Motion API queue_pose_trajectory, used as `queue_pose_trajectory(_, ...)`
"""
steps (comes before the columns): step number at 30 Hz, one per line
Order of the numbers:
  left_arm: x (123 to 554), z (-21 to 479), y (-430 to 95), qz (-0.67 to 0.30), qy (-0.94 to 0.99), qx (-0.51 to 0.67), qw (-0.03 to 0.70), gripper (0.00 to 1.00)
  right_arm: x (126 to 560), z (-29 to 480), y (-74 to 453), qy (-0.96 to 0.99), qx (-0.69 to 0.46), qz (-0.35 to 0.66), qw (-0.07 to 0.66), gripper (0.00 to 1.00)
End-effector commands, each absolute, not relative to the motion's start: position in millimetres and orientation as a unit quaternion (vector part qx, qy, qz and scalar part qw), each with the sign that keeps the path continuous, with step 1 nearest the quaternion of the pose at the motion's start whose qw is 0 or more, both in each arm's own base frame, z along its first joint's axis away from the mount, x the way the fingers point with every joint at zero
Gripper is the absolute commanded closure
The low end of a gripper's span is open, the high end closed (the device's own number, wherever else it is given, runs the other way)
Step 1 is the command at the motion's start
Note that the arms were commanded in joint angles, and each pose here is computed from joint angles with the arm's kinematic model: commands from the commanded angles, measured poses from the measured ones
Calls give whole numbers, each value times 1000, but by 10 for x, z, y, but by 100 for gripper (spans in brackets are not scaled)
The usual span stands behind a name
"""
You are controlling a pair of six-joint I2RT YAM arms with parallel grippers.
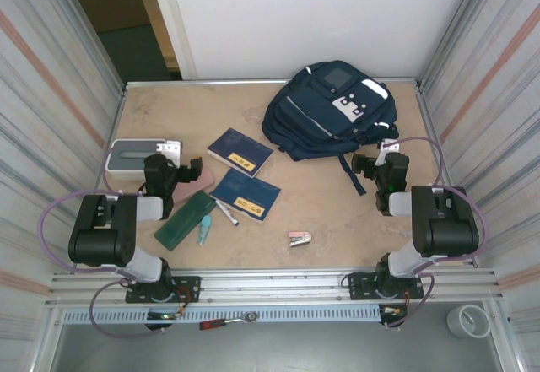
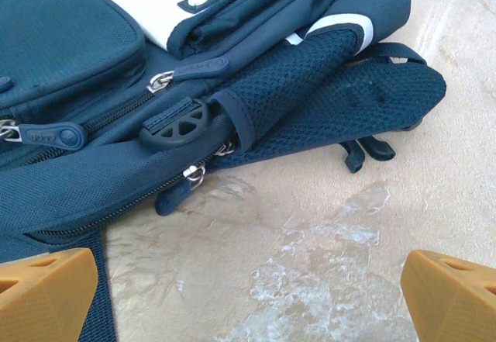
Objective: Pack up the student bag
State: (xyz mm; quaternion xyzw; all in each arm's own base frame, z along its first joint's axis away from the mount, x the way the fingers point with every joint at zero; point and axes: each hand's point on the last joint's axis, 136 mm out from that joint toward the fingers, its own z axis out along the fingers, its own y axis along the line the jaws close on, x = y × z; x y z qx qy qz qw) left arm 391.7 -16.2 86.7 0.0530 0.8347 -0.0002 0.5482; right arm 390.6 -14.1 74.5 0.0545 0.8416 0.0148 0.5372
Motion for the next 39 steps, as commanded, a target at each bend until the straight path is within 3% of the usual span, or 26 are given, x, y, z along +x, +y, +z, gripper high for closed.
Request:
queue_pose_trajectory(1, 3957, 913, -157, -4, 831, 54, 554, 1, 3953, 814, -173, 837, 55, 12, 544, 1)
queue_pose_trajectory(13, 3951, 932, -143, -18, 829, 50, 557, 1, 3948, 821, -172, 837, 54, 12, 545, 1)
queue_pose_trajectory(16, 3919, 1072, -55, -2, 825, 27, 564, 1, 3953, 939, -252, 836, 79, -29, 543, 1)
queue_pose_trajectory(23, 3471, 1416, 350, 7, 857, -189, 479, 1, 3740, 1445, -531, 825, 211, -59, 522, 1)
queue_pose_trajectory(27, 3323, 1647, -87, -126, 864, -169, 457, 1, 3588, 1745, -588, 826, 285, -36, 485, 1)
queue_pose_trajectory(31, 3150, 1910, -582, -242, 850, -142, 445, 1, 3586, 1910, -269, 846, 257, 44, 466, 1)
queue_pose_trajectory(34, 2996, 1979, -907, -268, 856, -115, 426, 1, 3582, 1987, 19, 863, 226, 103, 441, 1)
queue_pose_trajectory(39, 2847, 2023, -1215, -226, 890, -57, 392, 1, 3643, 1919, 287, 899, 186, 138, 373, 1)
